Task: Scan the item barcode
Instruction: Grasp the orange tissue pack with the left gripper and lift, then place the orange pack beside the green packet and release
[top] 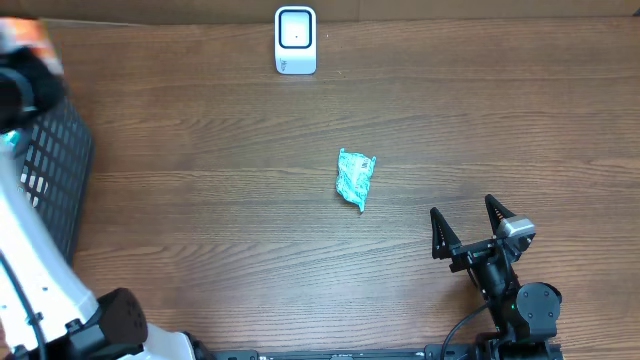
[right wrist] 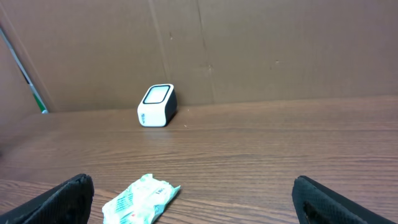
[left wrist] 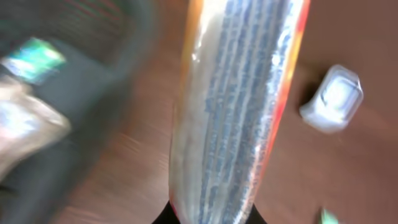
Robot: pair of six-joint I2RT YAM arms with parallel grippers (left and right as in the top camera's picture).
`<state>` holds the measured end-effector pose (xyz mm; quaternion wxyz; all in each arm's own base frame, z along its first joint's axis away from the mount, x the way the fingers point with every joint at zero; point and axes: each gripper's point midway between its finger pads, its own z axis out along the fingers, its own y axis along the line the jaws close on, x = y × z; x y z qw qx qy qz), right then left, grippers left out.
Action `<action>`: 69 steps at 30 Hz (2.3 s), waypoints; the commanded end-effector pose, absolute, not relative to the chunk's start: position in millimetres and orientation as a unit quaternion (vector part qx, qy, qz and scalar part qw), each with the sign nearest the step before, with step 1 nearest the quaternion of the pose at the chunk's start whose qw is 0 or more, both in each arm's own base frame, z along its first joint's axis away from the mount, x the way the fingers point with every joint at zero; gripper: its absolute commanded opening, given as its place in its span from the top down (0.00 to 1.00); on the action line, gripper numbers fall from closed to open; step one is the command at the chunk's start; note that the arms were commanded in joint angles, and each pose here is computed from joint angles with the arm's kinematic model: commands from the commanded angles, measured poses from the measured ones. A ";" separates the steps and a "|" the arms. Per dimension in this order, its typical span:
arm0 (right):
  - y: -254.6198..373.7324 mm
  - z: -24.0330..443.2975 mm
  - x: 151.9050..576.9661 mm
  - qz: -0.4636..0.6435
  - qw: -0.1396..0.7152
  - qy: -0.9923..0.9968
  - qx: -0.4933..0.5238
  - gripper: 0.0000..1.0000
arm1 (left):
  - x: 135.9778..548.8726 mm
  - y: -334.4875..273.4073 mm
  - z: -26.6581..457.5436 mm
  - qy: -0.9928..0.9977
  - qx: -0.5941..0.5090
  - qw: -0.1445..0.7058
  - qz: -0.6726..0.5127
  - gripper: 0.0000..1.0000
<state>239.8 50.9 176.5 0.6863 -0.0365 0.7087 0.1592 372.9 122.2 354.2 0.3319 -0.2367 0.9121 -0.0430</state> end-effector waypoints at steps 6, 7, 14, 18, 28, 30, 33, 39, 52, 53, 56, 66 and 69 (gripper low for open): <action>50.7 175.4 239.9 0.159 0.689 0.706 -0.037 0.00 | 390.8 -7.7 250.7 0.970 -0.089 0.193 -0.116 0.96; 50.7 175.4 239.9 0.159 0.689 0.706 -0.037 0.00 | 390.8 -22.6 236.1 0.973 -0.078 0.180 -0.123 0.96; 50.7 175.4 239.9 0.159 0.689 0.706 -0.037 0.00 | 368.9 -112.8 136.7 0.980 -0.040 0.107 -0.162 0.96; 50.7 175.4 239.9 0.159 0.689 0.706 -0.037 0.00 | 351.1 -156.4 101.3 0.978 -0.017 0.091 -0.189 0.96; 50.7 175.4 239.9 0.159 0.689 0.706 -0.037 0.00 | 337.7 -209.6 74.6 0.972 -0.007 0.111 -0.206 0.93; 50.7 175.4 239.9 0.159 0.689 0.706 -0.037 0.00 | 340.3 -212.5 76.2 0.971 -0.006 0.118 -0.209 0.84; 50.7 175.4 239.9 0.159 0.689 0.706 -0.037 0.00 | 341.9 -213.4 77.0 0.970 -0.006 0.121 -0.212 0.57; 50.7 175.4 239.9 0.159 0.689 0.706 -0.037 0.00 | 344.1 -213.5 79.5 0.969 -0.005 0.125 -0.213 0.37; 50.7 175.4 239.9 0.159 0.689 0.706 -0.037 0.00 | 418.6 -105.8 273.7 0.947 -0.028 0.265 -0.181 0.37; 50.7 175.4 239.9 0.159 0.689 0.706 -0.037 0.00 | 420.8 -88.7 295.8 0.941 -0.039 0.285 -0.177 0.37; 50.7 175.4 239.9 0.159 0.689 0.706 -0.037 0.00 | 419.7 -39.1 347.0 0.925 -0.078 0.335 -0.159 0.37; 50.7 175.4 239.9 0.159 0.689 0.706 -0.037 0.00 | 359.4 161.9 395.7 0.867 -0.305 0.389 -0.060 0.38; 50.7 175.4 239.9 0.159 0.689 0.706 -0.037 0.00 | 329.0 216.9 374.7 0.845 -0.399 0.356 -0.022 0.43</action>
